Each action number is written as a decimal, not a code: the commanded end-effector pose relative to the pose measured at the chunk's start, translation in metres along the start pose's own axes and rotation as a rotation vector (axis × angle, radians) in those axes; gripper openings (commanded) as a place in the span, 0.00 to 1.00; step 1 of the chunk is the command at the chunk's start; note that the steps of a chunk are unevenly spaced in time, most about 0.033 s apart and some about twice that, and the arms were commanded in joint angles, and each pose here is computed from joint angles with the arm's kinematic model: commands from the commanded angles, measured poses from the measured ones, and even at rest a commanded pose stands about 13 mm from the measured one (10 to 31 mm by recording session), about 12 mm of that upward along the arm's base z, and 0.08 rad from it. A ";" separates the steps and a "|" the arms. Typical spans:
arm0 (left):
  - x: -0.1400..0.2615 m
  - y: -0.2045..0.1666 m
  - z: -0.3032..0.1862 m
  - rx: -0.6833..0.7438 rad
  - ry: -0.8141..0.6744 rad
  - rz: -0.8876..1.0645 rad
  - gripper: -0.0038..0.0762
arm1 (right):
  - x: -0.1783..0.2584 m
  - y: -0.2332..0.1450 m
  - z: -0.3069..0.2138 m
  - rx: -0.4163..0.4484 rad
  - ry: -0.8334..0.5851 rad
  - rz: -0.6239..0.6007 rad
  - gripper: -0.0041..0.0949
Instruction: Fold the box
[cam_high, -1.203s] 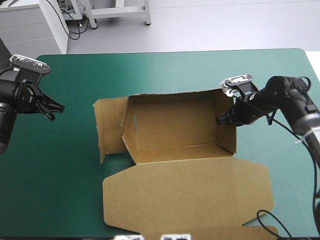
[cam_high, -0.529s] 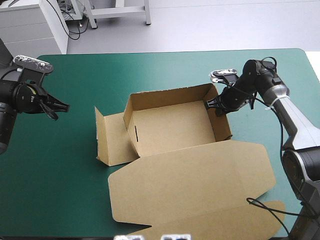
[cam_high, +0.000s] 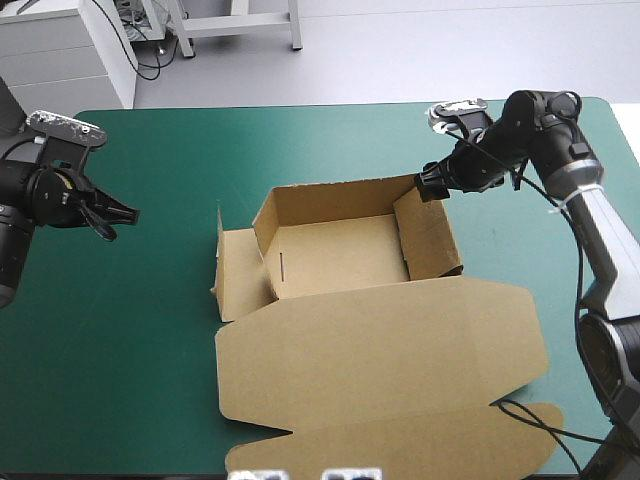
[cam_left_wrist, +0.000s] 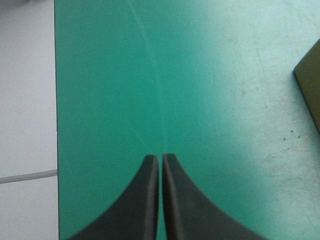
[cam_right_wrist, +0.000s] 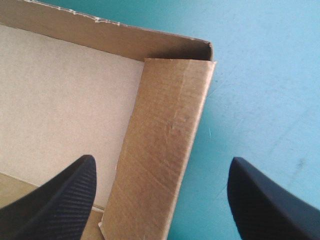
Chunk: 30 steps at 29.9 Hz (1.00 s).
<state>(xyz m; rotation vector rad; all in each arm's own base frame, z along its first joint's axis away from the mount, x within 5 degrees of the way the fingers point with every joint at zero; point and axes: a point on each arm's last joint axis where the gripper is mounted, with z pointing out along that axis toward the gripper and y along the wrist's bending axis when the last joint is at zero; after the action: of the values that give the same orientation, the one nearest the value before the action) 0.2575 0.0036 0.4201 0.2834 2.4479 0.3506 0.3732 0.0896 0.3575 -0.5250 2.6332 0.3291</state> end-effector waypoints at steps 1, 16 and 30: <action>-0.004 0.005 -0.017 -0.026 -0.089 -0.015 0.06 | 0.001 0.007 -0.042 0.042 -0.091 -0.014 0.73; -0.005 0.003 -0.017 -0.003 -0.098 -0.025 0.06 | 0.030 -0.001 0.008 0.011 0.103 0.040 0.73; -0.006 0.001 -0.017 0.020 -0.105 -0.036 0.06 | 0.028 0.023 0.076 -0.042 0.263 -0.039 0.46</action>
<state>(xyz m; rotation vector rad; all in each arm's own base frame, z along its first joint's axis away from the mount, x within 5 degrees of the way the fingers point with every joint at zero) 0.2584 -0.0008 0.4200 0.2784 2.4391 0.2818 0.3757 0.1193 0.2582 -0.6327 2.9237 0.3240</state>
